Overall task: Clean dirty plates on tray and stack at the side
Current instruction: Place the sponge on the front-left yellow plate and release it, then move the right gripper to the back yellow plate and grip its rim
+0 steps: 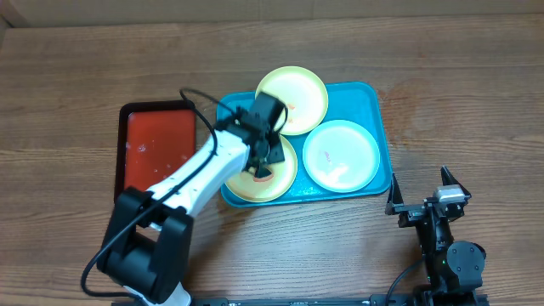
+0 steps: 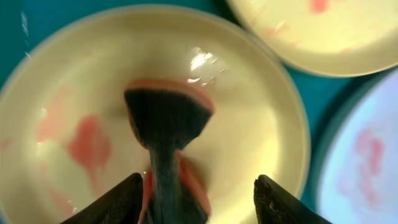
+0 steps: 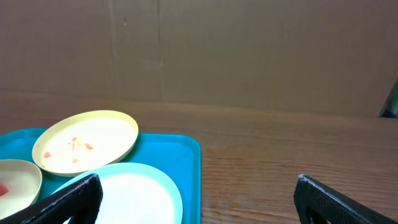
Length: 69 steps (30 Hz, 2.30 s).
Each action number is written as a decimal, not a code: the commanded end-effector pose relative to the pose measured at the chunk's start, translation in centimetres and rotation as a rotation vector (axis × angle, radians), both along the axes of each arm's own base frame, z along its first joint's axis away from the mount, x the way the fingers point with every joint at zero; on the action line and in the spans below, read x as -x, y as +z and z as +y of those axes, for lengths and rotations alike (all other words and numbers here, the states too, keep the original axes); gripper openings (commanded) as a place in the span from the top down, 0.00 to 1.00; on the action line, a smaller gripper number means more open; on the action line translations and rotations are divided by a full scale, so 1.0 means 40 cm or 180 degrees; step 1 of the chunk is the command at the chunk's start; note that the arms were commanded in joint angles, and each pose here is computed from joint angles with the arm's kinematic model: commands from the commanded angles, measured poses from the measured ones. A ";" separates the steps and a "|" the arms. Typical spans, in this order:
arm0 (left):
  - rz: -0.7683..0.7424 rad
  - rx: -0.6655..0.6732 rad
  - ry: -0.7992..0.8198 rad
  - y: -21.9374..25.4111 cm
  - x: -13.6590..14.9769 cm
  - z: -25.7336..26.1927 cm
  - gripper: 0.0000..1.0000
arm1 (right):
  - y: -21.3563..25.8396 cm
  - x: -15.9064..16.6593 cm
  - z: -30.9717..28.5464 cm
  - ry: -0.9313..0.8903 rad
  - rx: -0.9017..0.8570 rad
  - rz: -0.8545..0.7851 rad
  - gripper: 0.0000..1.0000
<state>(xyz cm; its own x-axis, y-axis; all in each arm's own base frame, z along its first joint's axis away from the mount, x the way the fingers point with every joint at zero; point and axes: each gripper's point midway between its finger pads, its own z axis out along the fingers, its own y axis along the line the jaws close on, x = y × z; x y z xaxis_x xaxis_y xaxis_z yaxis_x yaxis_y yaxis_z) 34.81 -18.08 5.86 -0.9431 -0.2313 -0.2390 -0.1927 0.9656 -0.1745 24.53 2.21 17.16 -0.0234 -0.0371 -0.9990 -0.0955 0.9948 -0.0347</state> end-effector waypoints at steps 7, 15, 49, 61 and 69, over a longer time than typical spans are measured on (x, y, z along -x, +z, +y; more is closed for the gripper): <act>-0.0776 -0.0204 0.0327 0.339 -0.124 0.221 0.00 | -0.005 -0.001 -0.001 -0.0006 0.0001 -0.0010 0.00; -0.0466 -0.0060 0.0588 0.305 -0.109 0.308 0.00 | 0.031 0.002 0.017 0.0129 -0.0081 -0.0188 0.00; -0.0332 -0.0075 0.0583 0.282 -0.097 0.309 0.00 | 0.421 -0.087 0.420 0.3345 -0.1655 0.1710 0.00; -0.0337 -0.0074 0.0584 0.282 -0.098 0.309 0.00 | 0.015 -0.253 0.481 0.1195 -0.0857 0.3473 0.00; -0.0339 -0.0071 0.0593 0.283 -0.099 0.309 0.00 | -0.149 -0.310 0.547 0.1150 -0.0596 0.3636 0.39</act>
